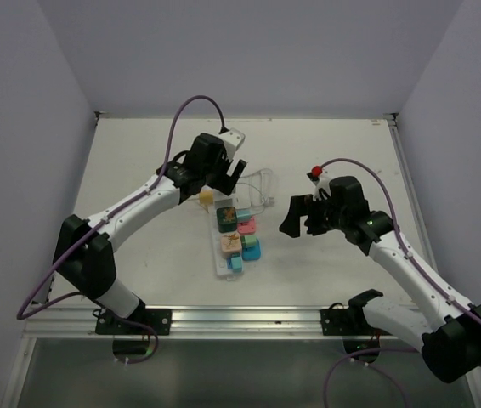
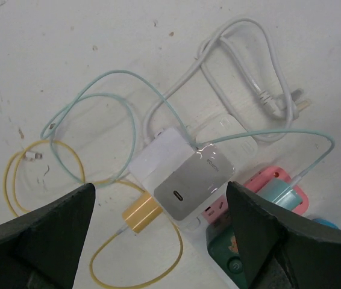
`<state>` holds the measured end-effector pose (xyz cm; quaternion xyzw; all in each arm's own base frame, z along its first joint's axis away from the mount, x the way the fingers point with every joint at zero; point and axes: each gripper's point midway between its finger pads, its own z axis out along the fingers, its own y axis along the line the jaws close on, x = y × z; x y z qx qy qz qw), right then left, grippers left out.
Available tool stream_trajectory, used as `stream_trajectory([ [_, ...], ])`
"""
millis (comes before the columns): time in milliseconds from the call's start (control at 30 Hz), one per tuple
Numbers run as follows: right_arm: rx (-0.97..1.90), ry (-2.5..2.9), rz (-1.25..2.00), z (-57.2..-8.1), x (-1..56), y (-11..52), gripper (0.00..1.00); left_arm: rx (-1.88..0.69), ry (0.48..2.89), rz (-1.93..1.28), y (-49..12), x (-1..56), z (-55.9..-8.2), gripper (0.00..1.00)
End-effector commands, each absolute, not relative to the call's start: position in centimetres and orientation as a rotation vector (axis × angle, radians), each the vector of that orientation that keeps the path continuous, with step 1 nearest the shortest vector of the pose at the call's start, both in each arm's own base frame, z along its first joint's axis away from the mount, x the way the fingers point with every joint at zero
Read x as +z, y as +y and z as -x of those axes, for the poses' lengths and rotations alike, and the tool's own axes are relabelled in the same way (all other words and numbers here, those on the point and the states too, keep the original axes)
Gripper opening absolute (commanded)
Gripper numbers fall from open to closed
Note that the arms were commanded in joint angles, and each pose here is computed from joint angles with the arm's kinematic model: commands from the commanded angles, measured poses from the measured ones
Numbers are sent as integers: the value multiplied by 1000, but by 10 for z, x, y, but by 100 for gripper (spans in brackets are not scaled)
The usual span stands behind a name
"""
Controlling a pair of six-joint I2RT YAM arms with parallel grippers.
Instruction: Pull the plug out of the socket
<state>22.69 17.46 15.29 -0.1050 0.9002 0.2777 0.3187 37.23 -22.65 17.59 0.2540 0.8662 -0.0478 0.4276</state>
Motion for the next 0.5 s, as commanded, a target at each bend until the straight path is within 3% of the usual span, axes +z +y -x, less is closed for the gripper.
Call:
stream_trajectory([
  [0, 767, 2340, 335, -230, 172, 183, 99, -221, 2062, -826, -252, 179, -392, 93],
  [233, 808, 2346, 365, -233, 182, 200, 99, -265, 2122, -975, -262, 149, -390, 89],
  [467, 764, 2352, 470, -238, 184, 214, 99, -299, 2166, -848, -263, 152, -392, 84],
])
